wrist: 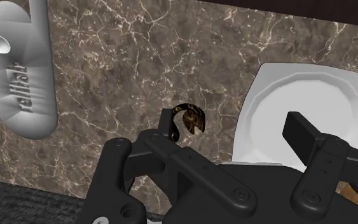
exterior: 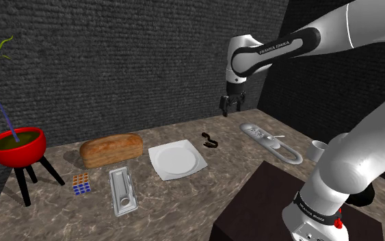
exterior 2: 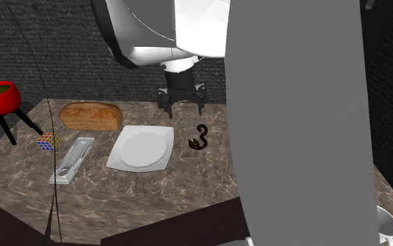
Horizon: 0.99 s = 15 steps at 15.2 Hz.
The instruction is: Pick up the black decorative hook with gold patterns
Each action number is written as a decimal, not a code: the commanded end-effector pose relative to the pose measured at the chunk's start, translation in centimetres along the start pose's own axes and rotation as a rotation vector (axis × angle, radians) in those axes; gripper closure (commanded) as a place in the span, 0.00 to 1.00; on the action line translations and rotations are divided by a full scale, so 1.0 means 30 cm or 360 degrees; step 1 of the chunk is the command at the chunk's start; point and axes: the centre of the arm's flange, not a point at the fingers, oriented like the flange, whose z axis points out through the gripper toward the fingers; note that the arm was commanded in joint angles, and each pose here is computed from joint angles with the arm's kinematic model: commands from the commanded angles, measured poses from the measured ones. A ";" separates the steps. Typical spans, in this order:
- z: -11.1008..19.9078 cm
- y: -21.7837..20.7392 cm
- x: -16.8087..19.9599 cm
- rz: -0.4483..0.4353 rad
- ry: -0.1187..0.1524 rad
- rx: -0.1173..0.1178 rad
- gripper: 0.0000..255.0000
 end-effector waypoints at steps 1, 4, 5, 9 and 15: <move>0.073 0.018 0.063 0.0020 -0.0009 0.0010 0.00; 0.170 0.045 0.155 0.0049 -0.0026 0.0026 0.00; 0.203 0.054 0.185 0.0058 -0.0032 0.0032 0.00; 0.336 0.090 0.304 0.0096 -0.0054 0.0053 0.00; 0.539 0.147 0.478 0.0154 -0.0088 0.0084 0.00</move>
